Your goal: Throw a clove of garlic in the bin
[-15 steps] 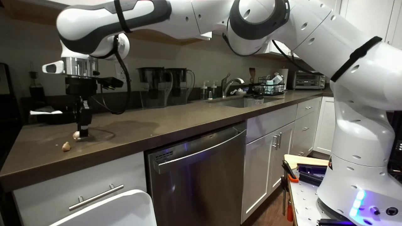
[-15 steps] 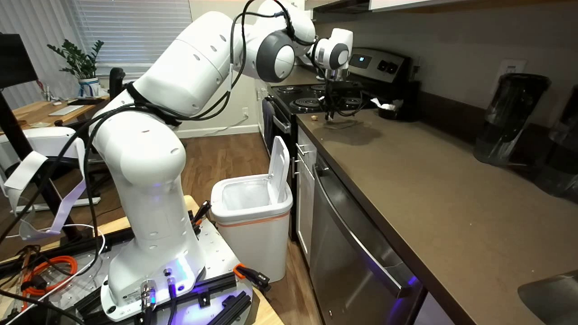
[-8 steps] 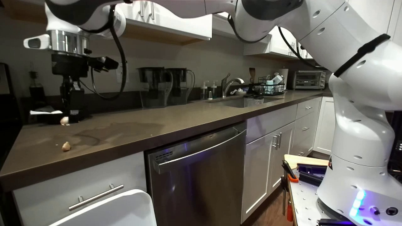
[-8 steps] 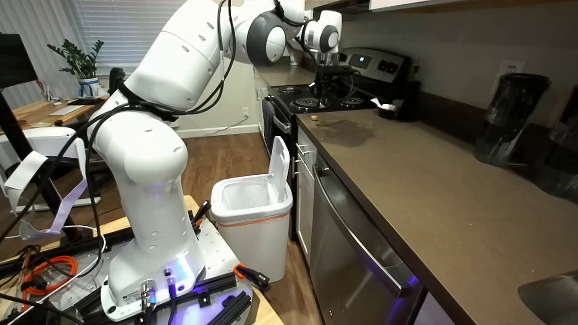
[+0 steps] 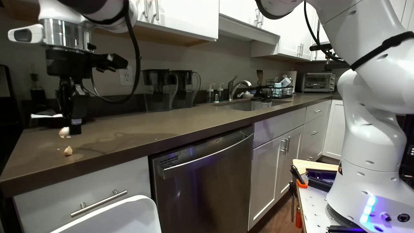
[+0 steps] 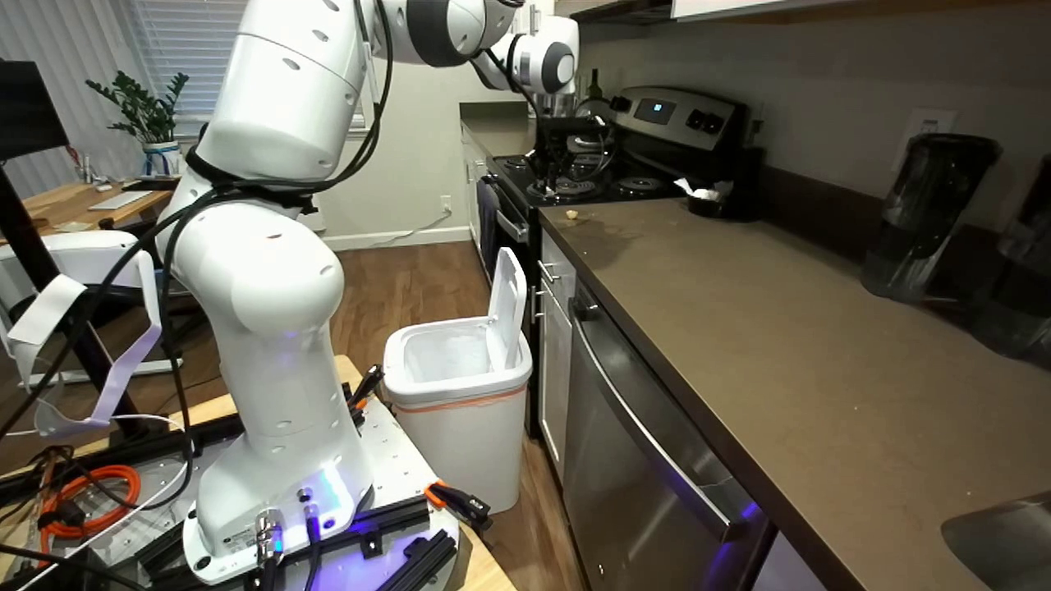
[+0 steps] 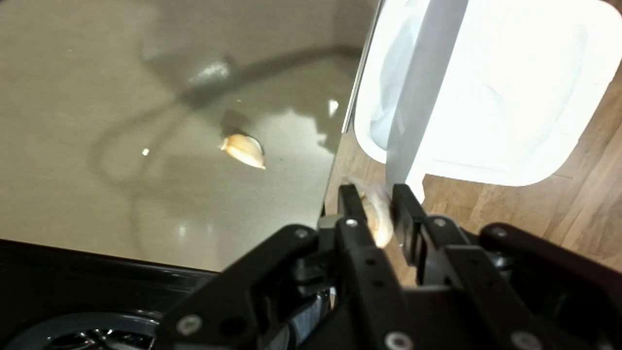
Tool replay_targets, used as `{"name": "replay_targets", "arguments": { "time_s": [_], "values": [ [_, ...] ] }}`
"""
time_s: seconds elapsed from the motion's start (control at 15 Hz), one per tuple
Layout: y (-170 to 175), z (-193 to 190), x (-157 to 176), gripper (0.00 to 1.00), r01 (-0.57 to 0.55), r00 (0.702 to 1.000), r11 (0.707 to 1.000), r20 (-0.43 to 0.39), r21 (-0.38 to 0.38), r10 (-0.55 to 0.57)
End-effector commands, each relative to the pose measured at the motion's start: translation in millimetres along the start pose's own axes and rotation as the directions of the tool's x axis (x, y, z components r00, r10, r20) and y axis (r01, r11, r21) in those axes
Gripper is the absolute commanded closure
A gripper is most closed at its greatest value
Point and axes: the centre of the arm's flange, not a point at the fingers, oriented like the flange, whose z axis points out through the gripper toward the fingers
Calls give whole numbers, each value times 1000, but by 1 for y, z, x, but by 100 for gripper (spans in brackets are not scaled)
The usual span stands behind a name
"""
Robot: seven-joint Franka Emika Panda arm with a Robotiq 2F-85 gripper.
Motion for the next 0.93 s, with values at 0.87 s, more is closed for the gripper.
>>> {"name": "replay_targets", "arguments": {
  "time_s": [0.87],
  "values": [
    [-207, 12, -27, 95, -195, 981, 981, -23, 11, 195]
  ]
}}
